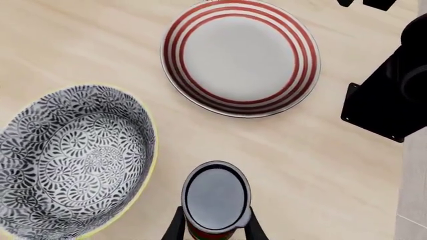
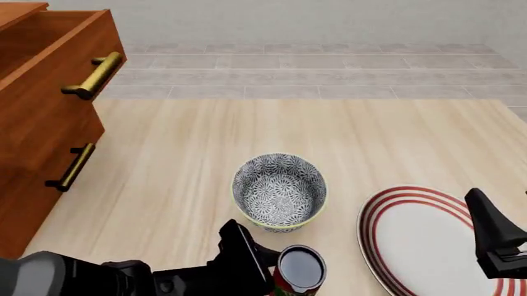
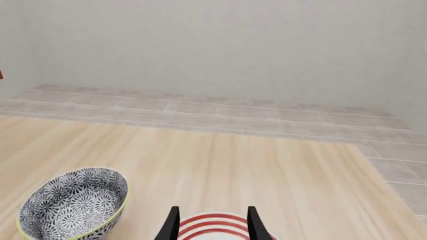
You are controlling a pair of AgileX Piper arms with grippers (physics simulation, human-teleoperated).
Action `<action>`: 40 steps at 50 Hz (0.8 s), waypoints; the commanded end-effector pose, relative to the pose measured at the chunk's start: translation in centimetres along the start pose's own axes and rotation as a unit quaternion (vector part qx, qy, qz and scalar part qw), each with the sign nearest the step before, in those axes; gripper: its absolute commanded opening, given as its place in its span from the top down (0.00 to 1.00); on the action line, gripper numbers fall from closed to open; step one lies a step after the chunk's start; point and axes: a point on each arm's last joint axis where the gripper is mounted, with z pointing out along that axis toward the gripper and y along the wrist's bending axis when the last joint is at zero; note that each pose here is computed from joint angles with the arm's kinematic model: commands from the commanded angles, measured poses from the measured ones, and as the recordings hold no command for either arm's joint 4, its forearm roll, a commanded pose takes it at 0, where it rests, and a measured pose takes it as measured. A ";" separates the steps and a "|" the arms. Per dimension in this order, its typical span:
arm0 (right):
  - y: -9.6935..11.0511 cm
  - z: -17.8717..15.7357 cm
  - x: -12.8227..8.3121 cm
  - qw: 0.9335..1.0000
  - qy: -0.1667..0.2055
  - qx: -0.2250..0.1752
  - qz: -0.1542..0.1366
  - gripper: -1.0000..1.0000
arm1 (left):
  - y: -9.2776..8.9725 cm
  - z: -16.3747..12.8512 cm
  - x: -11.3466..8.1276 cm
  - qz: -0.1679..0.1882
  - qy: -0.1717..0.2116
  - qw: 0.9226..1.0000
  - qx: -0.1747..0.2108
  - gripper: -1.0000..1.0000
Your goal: Put the ketchup in the top drawer of the cabinet.
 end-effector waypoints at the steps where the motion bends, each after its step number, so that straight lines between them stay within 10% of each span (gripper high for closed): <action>1: 0.0 0.0 0.0 1.000 0.000 -0.001 -0.001 0.00 | 0.2 -0.7 0.0 0.030 -0.011 0.999 -0.003 1.00; 40: 0.1 0.0 0.0 1.000 0.000 -0.005 0.002 0.00 | 1.5 -14.0 -6.1 0.025 -0.157 0.986 -0.045 1.00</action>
